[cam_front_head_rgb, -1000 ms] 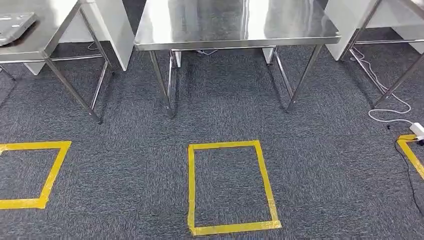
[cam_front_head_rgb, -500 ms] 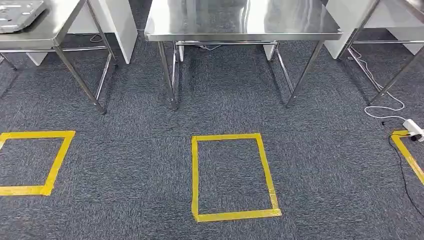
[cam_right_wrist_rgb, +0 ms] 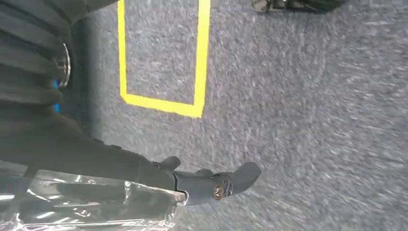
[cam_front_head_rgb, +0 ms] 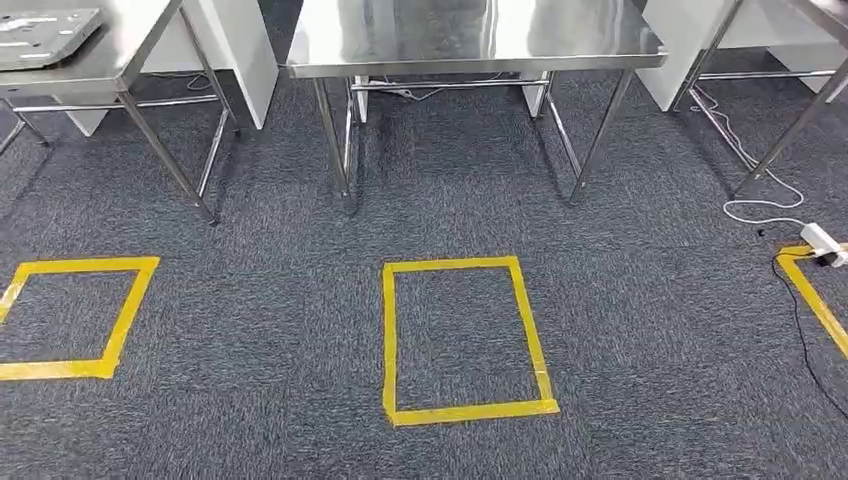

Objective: Take the parts from the cabinet and place them on the table.

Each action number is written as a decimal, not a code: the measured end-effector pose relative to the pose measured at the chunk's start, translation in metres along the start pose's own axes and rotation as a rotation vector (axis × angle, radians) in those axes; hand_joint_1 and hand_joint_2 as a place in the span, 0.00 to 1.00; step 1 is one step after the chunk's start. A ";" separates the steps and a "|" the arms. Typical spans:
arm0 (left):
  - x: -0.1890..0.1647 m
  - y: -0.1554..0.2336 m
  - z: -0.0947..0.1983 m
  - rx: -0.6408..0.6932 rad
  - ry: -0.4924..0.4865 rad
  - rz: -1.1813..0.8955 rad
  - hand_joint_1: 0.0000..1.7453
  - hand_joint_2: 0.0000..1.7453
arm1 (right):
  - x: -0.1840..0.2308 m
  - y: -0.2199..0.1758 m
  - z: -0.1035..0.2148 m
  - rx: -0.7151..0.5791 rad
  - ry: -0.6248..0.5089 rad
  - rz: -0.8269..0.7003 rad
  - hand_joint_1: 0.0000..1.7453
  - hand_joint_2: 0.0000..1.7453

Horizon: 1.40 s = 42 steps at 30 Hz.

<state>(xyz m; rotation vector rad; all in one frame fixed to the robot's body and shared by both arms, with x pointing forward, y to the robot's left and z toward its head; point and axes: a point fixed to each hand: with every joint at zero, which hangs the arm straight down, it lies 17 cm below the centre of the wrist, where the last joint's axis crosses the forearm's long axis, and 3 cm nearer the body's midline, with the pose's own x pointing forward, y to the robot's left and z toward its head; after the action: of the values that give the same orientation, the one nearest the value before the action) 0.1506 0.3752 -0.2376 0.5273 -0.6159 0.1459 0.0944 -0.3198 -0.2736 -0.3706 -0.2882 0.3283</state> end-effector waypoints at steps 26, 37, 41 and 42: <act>0.045 -0.036 -0.002 -0.086 -0.095 -0.065 0.00 0.00 | -0.014 -0.010 -0.004 0.011 0.073 -0.052 0.00 0.00; 0.044 -0.048 0.003 -0.125 -0.097 -0.087 0.00 0.00 | -0.015 -0.022 -0.007 -0.025 0.073 -0.064 0.00 0.00; 0.029 -0.032 0.003 -0.100 -0.088 -0.062 0.00 0.00 | -0.010 -0.019 -0.005 -0.028 0.030 -0.036 0.00 0.00; 0.023 -0.028 0.004 -0.093 -0.081 -0.058 0.00 0.00 | -0.009 -0.018 -0.005 -0.027 0.026 -0.033 0.00 0.00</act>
<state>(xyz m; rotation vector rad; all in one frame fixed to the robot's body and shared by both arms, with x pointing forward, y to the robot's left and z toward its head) 0.1757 0.3485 -0.2335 0.4621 -0.6821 0.0412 0.0928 -0.3407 -0.2729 -0.3956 -0.2732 0.2874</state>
